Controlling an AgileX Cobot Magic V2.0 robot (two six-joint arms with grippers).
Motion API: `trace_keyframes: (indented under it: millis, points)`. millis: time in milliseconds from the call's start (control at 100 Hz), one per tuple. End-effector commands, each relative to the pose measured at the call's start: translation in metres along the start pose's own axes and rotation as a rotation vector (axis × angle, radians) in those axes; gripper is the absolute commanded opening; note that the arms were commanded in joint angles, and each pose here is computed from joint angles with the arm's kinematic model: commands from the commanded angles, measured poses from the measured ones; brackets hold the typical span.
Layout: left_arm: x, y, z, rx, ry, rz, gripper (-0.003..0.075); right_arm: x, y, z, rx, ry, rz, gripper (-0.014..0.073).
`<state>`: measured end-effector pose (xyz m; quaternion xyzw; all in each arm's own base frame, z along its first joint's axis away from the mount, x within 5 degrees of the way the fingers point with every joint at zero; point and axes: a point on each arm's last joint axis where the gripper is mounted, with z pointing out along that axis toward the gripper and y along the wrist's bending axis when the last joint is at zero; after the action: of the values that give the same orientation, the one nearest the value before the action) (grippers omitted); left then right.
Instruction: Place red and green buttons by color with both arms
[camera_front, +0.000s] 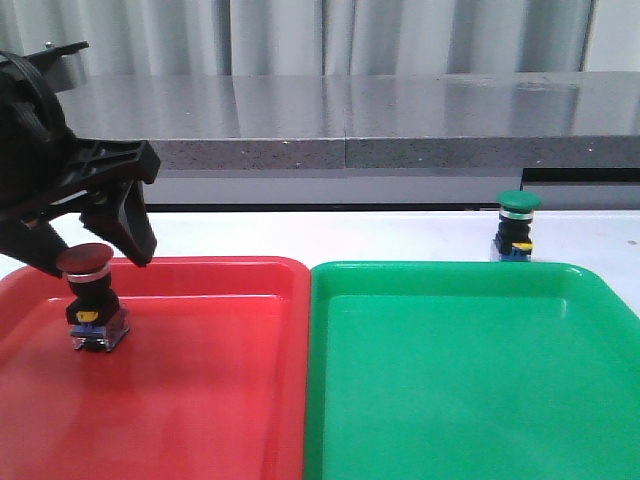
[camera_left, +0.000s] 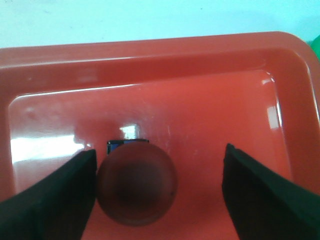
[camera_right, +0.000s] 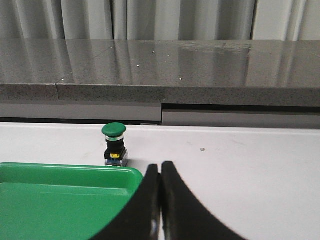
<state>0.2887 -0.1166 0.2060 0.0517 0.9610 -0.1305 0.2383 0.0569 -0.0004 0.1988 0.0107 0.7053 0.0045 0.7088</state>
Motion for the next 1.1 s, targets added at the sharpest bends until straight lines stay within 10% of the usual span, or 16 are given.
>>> trace_keyframes:
  millis: [0,450,1090]
  points:
    - [-0.012,-0.006,-0.013,0.018,-0.096,0.007,0.0548,-0.012,-0.001,-0.002,0.010,-0.101,-0.005,-0.0066]
    - [-0.025,0.020,-0.044,-0.030,-0.209,-0.027,0.0558,-0.012,-0.001,-0.002,0.010,-0.101,-0.005,-0.0066]
    - [0.002,0.013,-0.218,-0.044,-0.746,0.107,0.0555,-0.012,-0.001,-0.002,0.010,-0.101,-0.005,-0.0066]
